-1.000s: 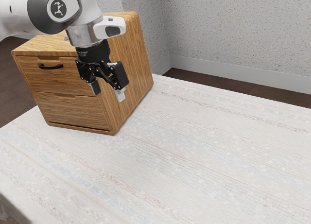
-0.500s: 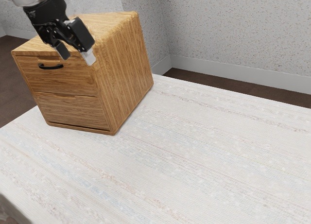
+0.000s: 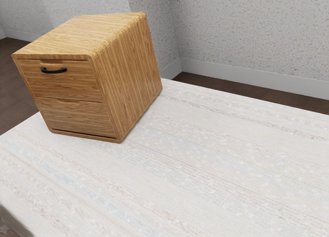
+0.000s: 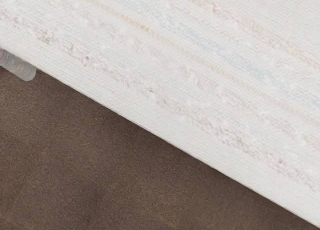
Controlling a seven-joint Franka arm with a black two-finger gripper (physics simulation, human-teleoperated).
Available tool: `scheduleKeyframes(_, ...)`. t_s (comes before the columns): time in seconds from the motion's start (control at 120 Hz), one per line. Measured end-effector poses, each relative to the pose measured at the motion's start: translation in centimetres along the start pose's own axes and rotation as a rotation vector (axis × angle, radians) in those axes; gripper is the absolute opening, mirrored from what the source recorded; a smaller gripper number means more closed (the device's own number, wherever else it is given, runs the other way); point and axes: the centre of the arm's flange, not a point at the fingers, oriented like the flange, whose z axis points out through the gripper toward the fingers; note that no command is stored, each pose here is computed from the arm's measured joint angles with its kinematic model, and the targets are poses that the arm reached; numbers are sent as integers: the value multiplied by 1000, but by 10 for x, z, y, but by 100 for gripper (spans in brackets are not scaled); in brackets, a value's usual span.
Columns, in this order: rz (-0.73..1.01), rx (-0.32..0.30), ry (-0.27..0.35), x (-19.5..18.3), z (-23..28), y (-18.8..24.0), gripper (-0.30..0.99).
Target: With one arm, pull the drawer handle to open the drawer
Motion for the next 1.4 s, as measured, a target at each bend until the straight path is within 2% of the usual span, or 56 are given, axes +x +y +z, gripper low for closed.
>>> scheduleKeyframes(0.1, 51, 9, 26, 10, 14, -19, 69)
scheduleKeyframes(0.225, 207, 44, 96, 30, 17, -16, 69)
scheduleKeyframes(0.292, 258, 44, 111, 36, 21, -16, 69)
scheduleKeyframes(0.383, 305, 19, 91, 50, 38, -5, 69)
scheduleKeyframes(0.492, 274, 9, 64, 63, 52, 5, 69)
scheduleKeyframes(0.633, 155, 13, 36, 77, 64, 14, 69)
scheduleKeyframes(0.9, -78, 15, 32, 88, 67, 36, 69)
scheduleKeyframes(0.983, -195, 19, 26, 90, 70, 26, 69)
scheduleKeyframes(1.1, -353, -80, 43, 87, 74, 3, 69)
scheduleKeyframes(1.292, -699, -83, 94, 78, 85, -74, 69)
scheduleKeyframes(1.4, -783, -103, 141, 91, 85, -73, 69)
